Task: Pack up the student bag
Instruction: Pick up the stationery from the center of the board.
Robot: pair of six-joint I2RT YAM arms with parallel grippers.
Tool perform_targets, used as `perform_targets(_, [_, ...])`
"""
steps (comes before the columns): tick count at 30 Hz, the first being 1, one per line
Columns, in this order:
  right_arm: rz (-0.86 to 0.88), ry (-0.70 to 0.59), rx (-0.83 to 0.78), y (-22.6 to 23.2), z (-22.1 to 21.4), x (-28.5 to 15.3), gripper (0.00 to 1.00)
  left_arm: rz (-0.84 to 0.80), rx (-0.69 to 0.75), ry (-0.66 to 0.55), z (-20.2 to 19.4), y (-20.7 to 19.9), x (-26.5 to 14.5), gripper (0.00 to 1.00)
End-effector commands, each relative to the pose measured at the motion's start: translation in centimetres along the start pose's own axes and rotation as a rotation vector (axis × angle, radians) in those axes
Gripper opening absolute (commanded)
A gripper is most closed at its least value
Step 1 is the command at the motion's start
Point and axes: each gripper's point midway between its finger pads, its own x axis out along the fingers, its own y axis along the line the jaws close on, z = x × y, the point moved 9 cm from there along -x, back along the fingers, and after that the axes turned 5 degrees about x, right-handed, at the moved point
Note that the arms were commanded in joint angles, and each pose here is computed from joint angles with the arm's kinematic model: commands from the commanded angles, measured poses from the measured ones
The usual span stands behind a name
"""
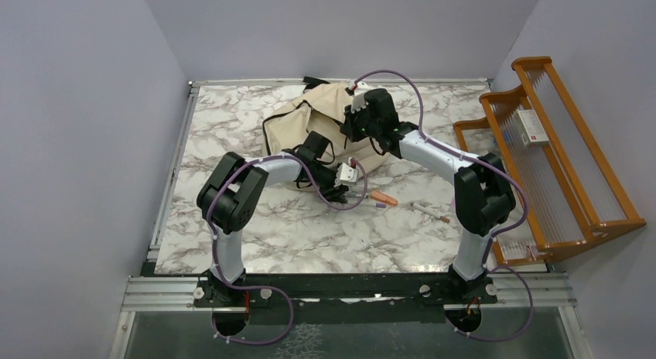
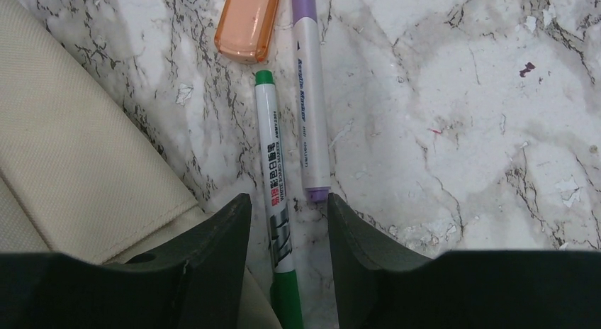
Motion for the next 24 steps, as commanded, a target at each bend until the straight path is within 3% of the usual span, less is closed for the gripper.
perform_targets(1, [0.022,-0.035,0.003,0.3,1.2,-1.4,0.00,0.007,-0.029,0.015,0.0,0.7,0.2,0.45])
perform_targets(9, [0.012,-0.031,-0.008,0.2,1.1,-1.5,0.00,-0.023,-0.073,0.024,0.5,-0.2,0.6,0.43])
perform_targets(24, [0.033,-0.028,0.004,0.4,1.0,-1.3,0.00,0.029,-0.125,0.294,-0.4,-0.8,-0.1,0.41])
